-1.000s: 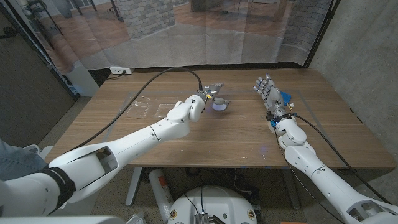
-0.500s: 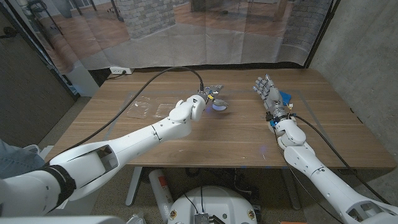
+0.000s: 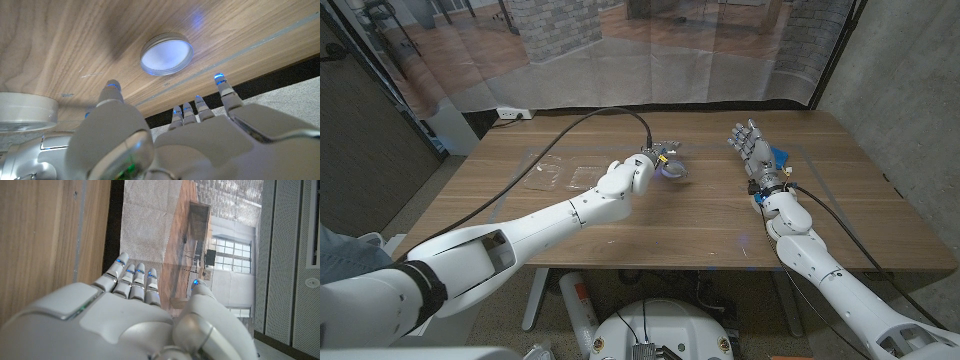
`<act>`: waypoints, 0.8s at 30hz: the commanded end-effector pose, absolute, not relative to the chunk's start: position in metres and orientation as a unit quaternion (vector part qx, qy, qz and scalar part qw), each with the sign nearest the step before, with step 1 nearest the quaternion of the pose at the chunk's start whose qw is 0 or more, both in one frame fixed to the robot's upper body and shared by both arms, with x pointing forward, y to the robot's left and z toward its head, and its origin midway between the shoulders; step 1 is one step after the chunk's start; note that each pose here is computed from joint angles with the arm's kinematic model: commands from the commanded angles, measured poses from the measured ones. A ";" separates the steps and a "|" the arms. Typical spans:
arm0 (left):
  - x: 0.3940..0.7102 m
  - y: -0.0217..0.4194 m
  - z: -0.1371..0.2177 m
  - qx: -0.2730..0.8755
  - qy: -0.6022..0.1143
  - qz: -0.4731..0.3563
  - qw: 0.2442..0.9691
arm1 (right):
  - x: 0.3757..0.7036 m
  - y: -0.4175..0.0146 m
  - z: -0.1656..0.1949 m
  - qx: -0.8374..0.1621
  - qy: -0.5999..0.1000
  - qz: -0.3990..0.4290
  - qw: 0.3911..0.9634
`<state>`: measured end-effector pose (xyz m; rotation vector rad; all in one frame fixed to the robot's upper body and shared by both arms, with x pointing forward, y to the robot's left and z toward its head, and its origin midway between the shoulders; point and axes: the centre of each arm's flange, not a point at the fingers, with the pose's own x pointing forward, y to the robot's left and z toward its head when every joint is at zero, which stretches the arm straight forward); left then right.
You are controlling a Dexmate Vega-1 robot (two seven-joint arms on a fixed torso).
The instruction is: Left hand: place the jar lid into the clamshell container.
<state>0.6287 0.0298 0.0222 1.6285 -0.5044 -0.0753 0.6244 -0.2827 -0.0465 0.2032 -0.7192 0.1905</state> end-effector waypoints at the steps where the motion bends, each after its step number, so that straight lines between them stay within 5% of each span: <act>1: 0.634 0.028 0.014 0.732 -0.207 -0.033 0.648 | 0.624 -0.283 -0.045 0.102 -0.351 0.092 0.926; 24: 0.647 0.032 0.013 0.727 -0.207 -0.028 0.655 | 0.634 -0.278 -0.046 0.101 -0.345 0.091 0.929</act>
